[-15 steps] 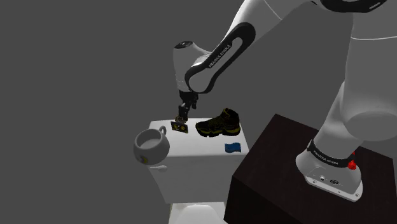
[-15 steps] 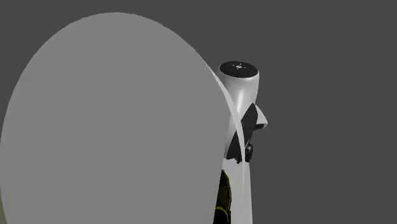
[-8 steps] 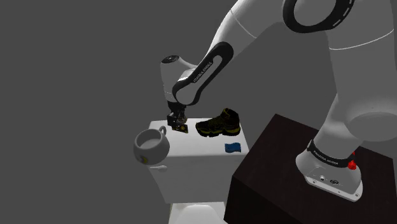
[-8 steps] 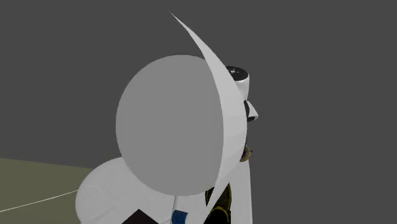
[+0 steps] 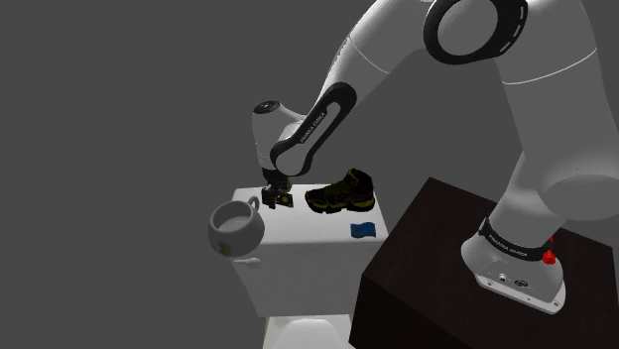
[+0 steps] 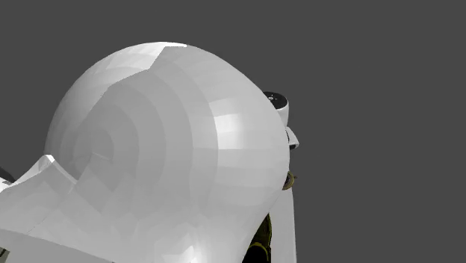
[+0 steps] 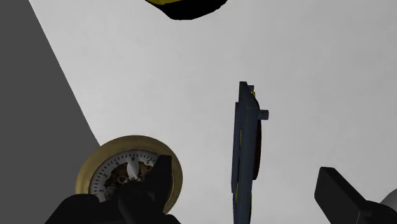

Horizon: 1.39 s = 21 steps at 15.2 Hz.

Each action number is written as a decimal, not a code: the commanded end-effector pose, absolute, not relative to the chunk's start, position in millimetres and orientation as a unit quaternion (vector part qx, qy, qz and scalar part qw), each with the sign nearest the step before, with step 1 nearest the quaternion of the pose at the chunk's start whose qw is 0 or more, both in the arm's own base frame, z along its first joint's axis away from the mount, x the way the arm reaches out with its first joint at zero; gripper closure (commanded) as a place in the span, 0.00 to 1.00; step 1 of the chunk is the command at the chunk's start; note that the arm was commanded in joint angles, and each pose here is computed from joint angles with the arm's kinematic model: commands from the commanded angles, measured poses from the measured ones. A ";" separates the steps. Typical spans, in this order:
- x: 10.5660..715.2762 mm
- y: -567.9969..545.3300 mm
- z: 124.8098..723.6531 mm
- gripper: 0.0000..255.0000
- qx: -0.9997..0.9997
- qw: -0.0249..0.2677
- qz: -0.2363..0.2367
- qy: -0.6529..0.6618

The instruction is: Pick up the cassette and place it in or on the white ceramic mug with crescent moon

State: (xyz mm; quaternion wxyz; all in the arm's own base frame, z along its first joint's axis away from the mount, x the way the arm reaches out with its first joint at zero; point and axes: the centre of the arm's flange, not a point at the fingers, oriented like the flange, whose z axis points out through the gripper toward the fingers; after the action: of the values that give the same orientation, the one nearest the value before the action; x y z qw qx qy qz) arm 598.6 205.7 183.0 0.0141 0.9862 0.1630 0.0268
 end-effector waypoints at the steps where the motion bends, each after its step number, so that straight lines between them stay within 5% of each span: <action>1: 598.8 205.9 180.9 0.00 0.986 0.014 0.027 0.163; 6: 598.8 205.9 180.9 0.00 0.986 0.014 0.027 0.163; 7: 598.8 205.9 180.9 1.00 0.986 0.014 0.027 0.163; 21: 598.8 205.9 207.3 1.00 0.986 0.014 0.027 0.163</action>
State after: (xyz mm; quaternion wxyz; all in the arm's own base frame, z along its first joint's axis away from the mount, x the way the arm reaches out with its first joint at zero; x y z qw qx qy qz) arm 599.1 206.0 202.6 0.0140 0.9862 0.1630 0.0272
